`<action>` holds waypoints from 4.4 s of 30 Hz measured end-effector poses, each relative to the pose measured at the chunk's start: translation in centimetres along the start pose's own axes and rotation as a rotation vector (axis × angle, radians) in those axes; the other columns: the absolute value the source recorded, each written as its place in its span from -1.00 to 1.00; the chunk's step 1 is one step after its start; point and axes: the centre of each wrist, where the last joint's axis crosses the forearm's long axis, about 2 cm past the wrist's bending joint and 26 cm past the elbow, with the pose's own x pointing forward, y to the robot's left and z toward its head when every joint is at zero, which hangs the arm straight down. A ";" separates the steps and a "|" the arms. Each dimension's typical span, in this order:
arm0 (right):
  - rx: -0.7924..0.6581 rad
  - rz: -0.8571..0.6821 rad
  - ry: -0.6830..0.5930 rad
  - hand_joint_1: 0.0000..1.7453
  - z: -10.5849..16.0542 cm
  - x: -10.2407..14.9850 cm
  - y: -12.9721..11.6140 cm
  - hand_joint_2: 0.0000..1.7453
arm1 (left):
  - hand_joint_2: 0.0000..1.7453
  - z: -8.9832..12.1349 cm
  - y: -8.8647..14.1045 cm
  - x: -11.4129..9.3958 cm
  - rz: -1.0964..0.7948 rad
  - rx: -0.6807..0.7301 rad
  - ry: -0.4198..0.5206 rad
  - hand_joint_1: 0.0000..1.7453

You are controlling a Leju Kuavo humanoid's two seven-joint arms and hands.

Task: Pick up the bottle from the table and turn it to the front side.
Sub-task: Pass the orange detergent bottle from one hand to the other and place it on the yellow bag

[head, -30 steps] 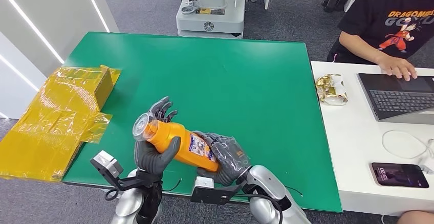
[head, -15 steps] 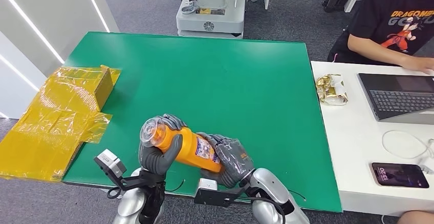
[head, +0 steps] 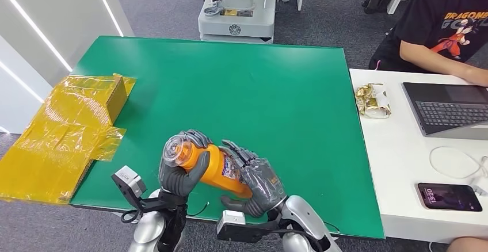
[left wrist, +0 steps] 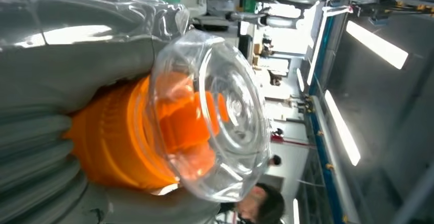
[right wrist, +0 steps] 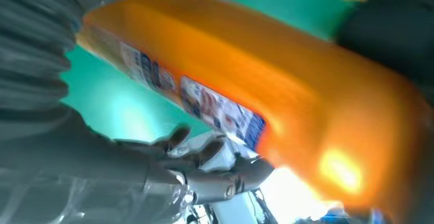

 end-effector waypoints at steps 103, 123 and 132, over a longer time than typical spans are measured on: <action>-0.390 -0.282 -0.338 -1.00 -1.1 5.2 -3.9 1.00 | 1.00 -0.7 30.5 3.5 -1.963 -0.713 0.875 -1.00; -0.370 -0.292 -0.340 -1.00 -1.6 4.8 -3.7 1.00 | 1.00 4.3 30.0 4.4 -2.064 -0.550 0.684 -1.00; -0.380 -0.291 -0.335 -1.00 -1.6 4.8 -3.7 1.00 | 1.00 6.2 29.4 6.0 -2.077 -0.438 0.563 -1.00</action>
